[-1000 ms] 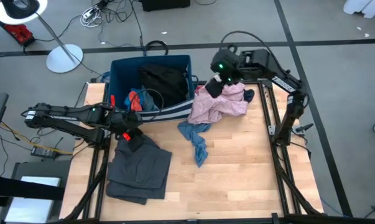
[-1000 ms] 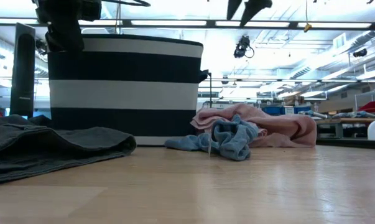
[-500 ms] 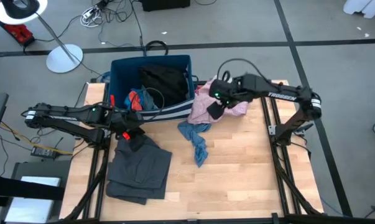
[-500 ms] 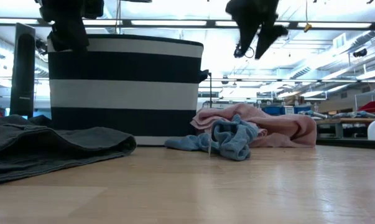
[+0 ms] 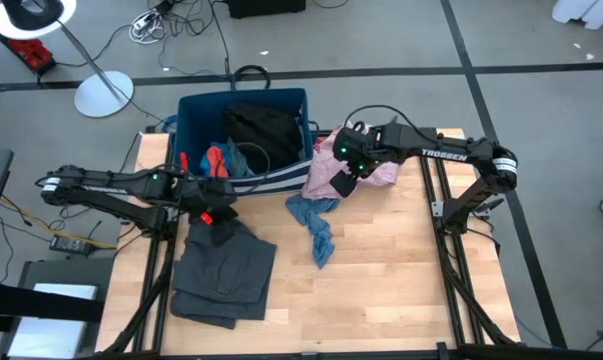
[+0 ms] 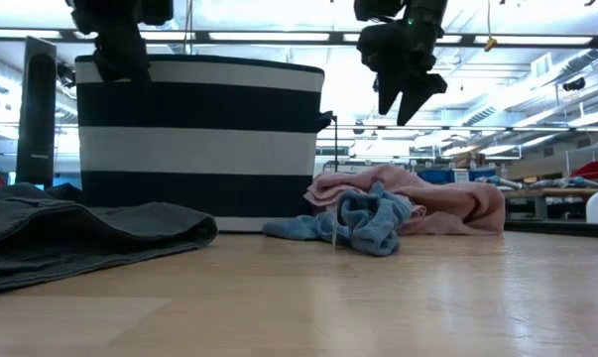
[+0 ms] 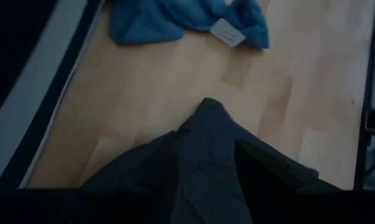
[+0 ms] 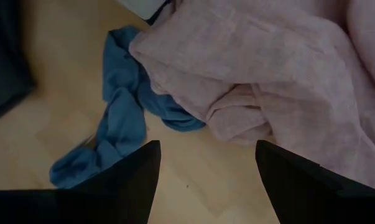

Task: Sort clothes
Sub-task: Put the gray pants into the blue laundry bin

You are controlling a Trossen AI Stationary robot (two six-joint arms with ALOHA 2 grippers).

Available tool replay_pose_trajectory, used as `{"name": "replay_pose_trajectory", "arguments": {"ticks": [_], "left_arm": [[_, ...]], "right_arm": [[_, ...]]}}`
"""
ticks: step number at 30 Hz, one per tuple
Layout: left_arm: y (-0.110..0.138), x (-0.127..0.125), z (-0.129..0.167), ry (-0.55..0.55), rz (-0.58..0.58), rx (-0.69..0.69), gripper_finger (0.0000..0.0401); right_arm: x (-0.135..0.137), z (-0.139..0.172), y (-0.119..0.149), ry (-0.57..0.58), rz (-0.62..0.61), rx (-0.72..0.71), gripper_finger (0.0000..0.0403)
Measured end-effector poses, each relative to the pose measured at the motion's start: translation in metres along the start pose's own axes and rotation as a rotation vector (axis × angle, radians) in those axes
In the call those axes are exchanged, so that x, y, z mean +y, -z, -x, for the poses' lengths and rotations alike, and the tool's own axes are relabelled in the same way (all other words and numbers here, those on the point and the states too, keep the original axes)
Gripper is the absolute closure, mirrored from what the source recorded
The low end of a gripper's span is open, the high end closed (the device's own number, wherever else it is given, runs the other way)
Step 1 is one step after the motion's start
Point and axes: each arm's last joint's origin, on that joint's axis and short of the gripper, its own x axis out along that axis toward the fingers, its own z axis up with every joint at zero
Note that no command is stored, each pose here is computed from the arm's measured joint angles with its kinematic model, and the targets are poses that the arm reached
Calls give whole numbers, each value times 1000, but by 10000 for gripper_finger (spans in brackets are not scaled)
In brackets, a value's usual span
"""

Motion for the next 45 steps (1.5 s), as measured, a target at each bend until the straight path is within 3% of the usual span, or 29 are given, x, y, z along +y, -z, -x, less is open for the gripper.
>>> {"name": "replay_pose_trajectory", "arguments": {"ticks": [10, 15, 27, 33, 41, 45], "left_arm": [[-5, -6, -26, 30, -113, 90, 238], [-4, -7, -30, 75, -111, 143, 234], [-7, -11, -30, 135, -109, 118, 122], [-7, -11, -30, 145, -109, 120, 114], [18, -22, -40, 15, -248, 313, 135], [26, -22, -47, -119, -91, 362, 138]], "right_arm": [[18, 1, 10, -43, 5, 22, 145], [31, 2, 18, -53, -27, 28, 147], [55, 6, 35, -33, -109, 7, 154], [64, 7, 44, -31, -157, 0, 154], [77, 10, 55, -14, -174, -24, 158], [80, 11, 59, -12, -179, -30, 160]]}}
